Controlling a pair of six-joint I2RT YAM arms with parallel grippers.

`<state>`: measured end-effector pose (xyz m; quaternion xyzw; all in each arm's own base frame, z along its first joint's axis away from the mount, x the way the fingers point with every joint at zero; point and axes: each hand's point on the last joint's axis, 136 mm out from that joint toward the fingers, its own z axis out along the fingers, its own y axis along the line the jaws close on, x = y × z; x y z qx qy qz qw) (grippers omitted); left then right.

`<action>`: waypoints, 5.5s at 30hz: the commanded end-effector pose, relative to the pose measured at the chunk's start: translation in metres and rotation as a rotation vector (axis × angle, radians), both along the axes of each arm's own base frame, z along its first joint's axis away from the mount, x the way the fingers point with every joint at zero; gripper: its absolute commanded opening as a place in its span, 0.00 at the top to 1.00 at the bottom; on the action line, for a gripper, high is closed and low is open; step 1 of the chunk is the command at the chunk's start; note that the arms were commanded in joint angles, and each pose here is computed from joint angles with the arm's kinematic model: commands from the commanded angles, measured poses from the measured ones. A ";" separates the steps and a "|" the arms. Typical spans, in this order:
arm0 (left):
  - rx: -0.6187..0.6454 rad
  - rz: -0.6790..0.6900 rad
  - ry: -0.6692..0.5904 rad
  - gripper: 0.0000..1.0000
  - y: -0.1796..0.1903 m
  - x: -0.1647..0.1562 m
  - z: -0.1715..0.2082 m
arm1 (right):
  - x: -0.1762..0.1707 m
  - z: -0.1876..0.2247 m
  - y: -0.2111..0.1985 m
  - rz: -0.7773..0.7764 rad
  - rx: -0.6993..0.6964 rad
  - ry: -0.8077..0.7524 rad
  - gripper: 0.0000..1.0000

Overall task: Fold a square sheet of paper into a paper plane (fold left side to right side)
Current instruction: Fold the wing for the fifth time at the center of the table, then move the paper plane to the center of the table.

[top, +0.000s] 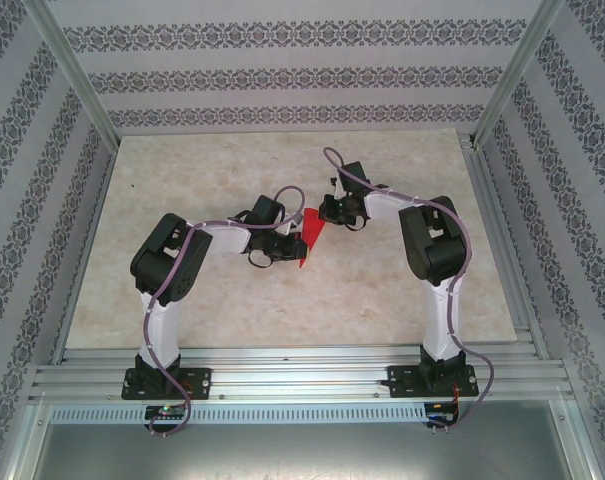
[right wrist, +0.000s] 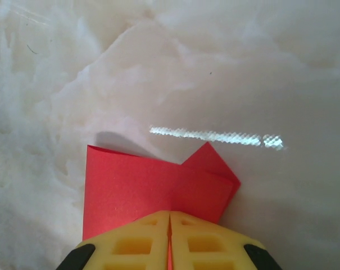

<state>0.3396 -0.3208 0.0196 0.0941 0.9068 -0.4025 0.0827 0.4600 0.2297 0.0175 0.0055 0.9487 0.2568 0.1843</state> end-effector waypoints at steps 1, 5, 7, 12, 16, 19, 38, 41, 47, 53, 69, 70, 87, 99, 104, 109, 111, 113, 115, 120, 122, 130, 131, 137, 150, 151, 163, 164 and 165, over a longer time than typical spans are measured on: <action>0.186 -0.010 0.202 0.97 0.034 -0.050 -0.057 | 0.023 -0.007 -0.026 -0.032 -0.114 -0.055 0.91; 0.190 -0.013 0.208 0.97 0.036 -0.052 -0.058 | 0.033 -0.008 -0.042 -0.060 -0.145 -0.063 0.91; 0.189 -0.012 0.207 0.97 0.036 -0.052 -0.057 | 0.038 -0.009 -0.050 -0.074 -0.152 -0.063 0.91; 0.190 -0.013 0.209 0.97 0.036 -0.052 -0.058 | 0.049 -0.015 -0.063 -0.091 -0.171 -0.053 0.90; 0.186 -0.013 0.207 0.97 0.035 -0.052 -0.057 | 0.054 -0.008 -0.066 -0.094 -0.162 -0.065 0.90; 0.184 -0.014 0.204 0.97 0.035 -0.051 -0.056 | 0.053 0.015 -0.063 -0.089 -0.135 -0.096 0.90; 0.168 -0.014 0.196 0.96 0.031 -0.048 -0.051 | -0.039 0.026 0.035 0.039 0.127 -0.014 0.86; 0.173 -0.022 0.200 0.96 0.032 -0.050 -0.051 | -0.035 0.008 0.032 0.029 0.092 0.010 0.86; 0.173 -0.057 0.218 0.96 0.035 -0.062 -0.048 | -0.040 -0.021 0.020 0.015 -0.010 0.093 0.86; 0.176 -0.101 0.250 0.96 0.040 -0.083 -0.044 | -0.039 -0.029 0.015 0.006 -0.047 0.121 0.86; 0.214 -0.143 0.304 0.95 0.055 -0.122 -0.045 | -0.036 -0.031 0.014 0.013 -0.087 0.147 0.87; 0.217 -0.143 0.306 0.95 0.056 -0.124 -0.045 | -0.036 -0.031 0.014 0.015 -0.089 0.147 0.87; 0.204 -0.079 0.275 0.95 0.070 -0.129 -0.021 | -0.035 -0.023 0.017 0.033 -0.075 0.118 0.87; -0.006 -0.111 0.018 0.95 0.012 -0.038 0.066 | -0.036 -0.024 0.018 0.033 -0.071 0.125 0.87; 0.009 -0.101 0.031 0.89 0.001 -0.023 0.040 | -0.037 -0.025 0.018 0.029 -0.067 0.127 0.87; 0.065 -0.088 0.067 0.90 0.003 -0.022 0.006 | -0.037 -0.025 0.018 0.030 -0.067 0.127 0.87; 0.097 -0.083 0.080 0.90 0.009 -0.027 -0.005 | -0.036 -0.023 0.018 0.030 -0.064 0.124 0.87; 0.130 -0.073 0.095 0.91 0.017 -0.033 -0.015 | -0.035 -0.020 0.016 0.030 -0.065 0.117 0.87; 0.143 -0.071 0.110 0.91 0.023 -0.041 -0.020 | -0.032 -0.013 0.012 0.018 -0.068 0.103 0.86; 0.098 -0.065 0.082 0.88 0.025 -0.049 -0.001 | -0.022 0.023 -0.013 -0.046 -0.102 0.030 0.76; 0.067 -0.062 0.036 0.83 0.023 -0.044 0.020 | -0.022 0.040 -0.023 -0.066 -0.135 -0.003 0.72; 0.020 0.102 -0.119 0.68 0.059 -0.007 0.082 | -0.037 0.076 -0.022 -0.062 -0.290 -0.083 0.53; 0.028 0.141 -0.136 0.66 0.067 -0.002 0.085 | -0.039 0.079 -0.016 -0.050 -0.306 -0.093 0.49; 0.103 0.374 -0.156 0.61 0.119 0.017 0.079 | -0.047 0.073 0.023 0.039 -0.441 -0.114 0.39; 0.159 0.450 -0.147 0.59 0.144 0.005 0.068 | -0.062 0.015 0.018 0.051 -0.517 0.035 0.51; 0.163 0.449 -0.146 0.59 0.144 0.005 0.067 | -0.063 0.014 0.016 0.042 -0.502 0.042 0.56; 0.172 0.438 -0.156 0.59 0.144 0.007 0.072 | -0.055 0.064 0.000 0.056 -0.196 -0.061 0.94; 0.172 0.438 -0.155 0.59 0.144 0.007 0.072 | -0.055 0.069 -0.004 0.069 -0.177 -0.073 0.93; 0.171 0.436 -0.156 0.60 0.144 0.007 0.072 | -0.056 0.074 -0.007 0.080 -0.162 -0.082 0.93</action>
